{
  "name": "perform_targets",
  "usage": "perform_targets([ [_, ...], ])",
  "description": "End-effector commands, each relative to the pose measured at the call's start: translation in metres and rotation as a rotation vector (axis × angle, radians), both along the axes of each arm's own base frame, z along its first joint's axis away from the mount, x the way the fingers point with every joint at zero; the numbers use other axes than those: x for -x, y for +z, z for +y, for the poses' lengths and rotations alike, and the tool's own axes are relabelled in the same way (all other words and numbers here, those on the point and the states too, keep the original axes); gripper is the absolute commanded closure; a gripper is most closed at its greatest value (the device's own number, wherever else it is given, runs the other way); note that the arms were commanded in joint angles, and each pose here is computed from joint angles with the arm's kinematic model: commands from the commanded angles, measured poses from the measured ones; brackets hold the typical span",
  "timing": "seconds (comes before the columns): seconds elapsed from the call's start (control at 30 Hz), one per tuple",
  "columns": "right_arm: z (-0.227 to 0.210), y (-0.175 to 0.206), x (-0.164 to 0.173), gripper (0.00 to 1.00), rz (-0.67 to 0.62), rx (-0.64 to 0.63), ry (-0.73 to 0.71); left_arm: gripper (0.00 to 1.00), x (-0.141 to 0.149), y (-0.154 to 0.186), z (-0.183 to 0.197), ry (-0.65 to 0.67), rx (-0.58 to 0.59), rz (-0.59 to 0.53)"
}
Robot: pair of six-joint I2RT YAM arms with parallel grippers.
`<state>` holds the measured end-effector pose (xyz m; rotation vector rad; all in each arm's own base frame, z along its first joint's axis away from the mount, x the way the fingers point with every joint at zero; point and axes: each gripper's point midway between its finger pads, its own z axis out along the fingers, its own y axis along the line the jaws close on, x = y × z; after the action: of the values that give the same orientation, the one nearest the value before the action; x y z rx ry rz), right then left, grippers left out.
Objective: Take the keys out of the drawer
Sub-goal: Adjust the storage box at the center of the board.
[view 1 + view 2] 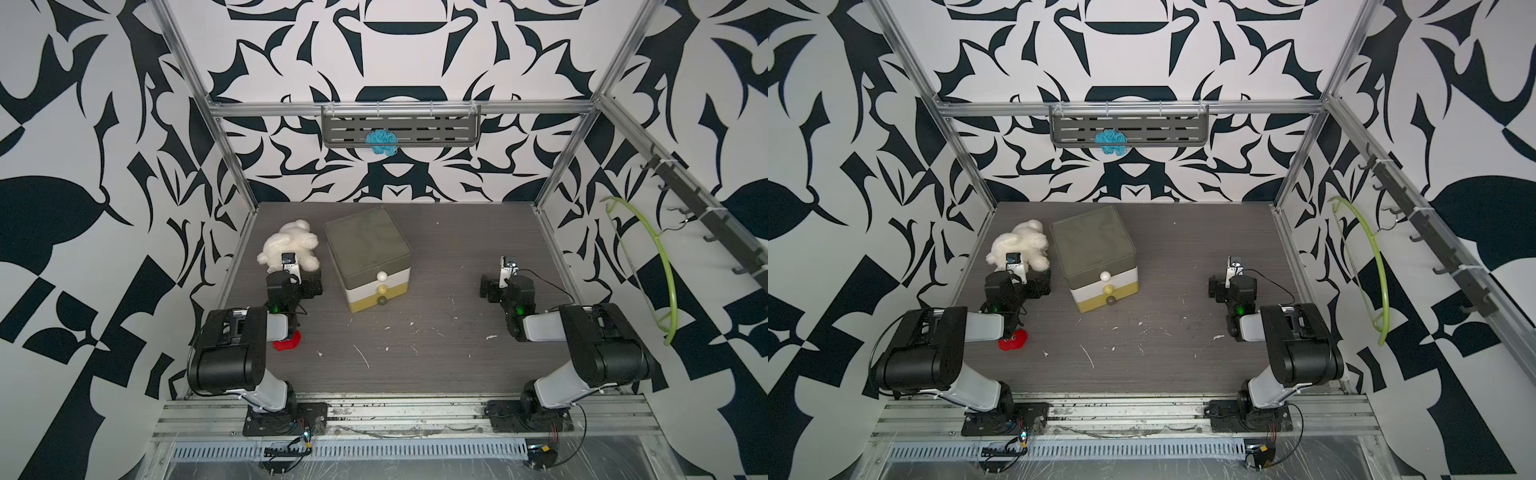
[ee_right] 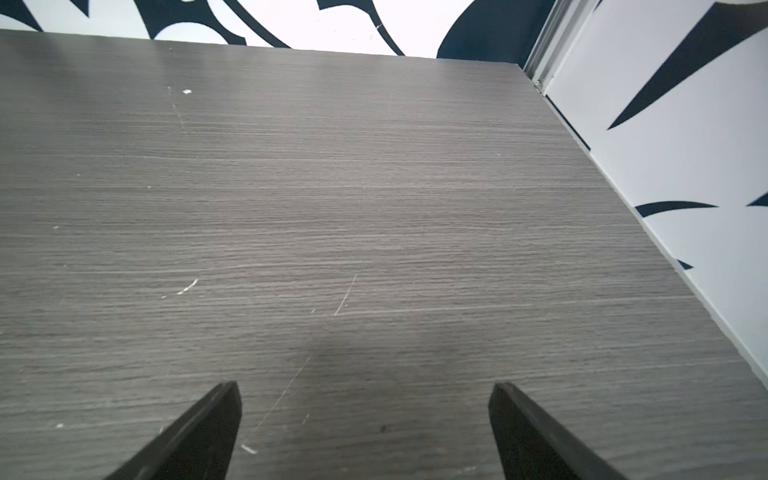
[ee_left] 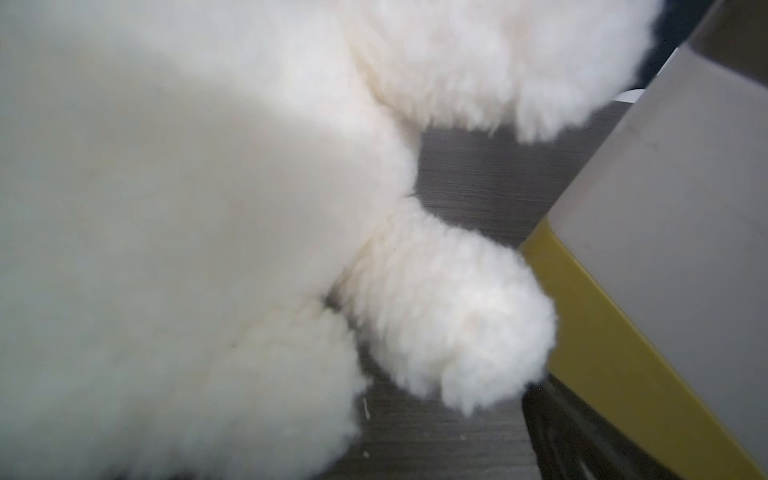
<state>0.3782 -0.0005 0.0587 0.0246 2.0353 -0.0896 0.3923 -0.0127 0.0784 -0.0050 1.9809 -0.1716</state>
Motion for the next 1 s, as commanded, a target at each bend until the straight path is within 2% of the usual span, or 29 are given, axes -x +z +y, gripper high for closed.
perform_targets([
  [0.0,0.0042,0.0158,-0.0082,0.01,-0.051,0.0,0.022,0.01,-0.0022,0.0084,-0.0002,-0.007,-0.016,-0.03],
  [0.87,0.0044,0.0161,-0.0083,0.01,-0.05,-0.009,0.028,0.01,-0.002,0.009,-0.0005,-0.008,-0.018,-0.032],
  [0.97,0.0056,0.0201,-0.0103,0.01,-0.045,-0.01,0.033,0.01,-0.0016,0.0171,0.0066,0.038,-0.016,-0.042],
])
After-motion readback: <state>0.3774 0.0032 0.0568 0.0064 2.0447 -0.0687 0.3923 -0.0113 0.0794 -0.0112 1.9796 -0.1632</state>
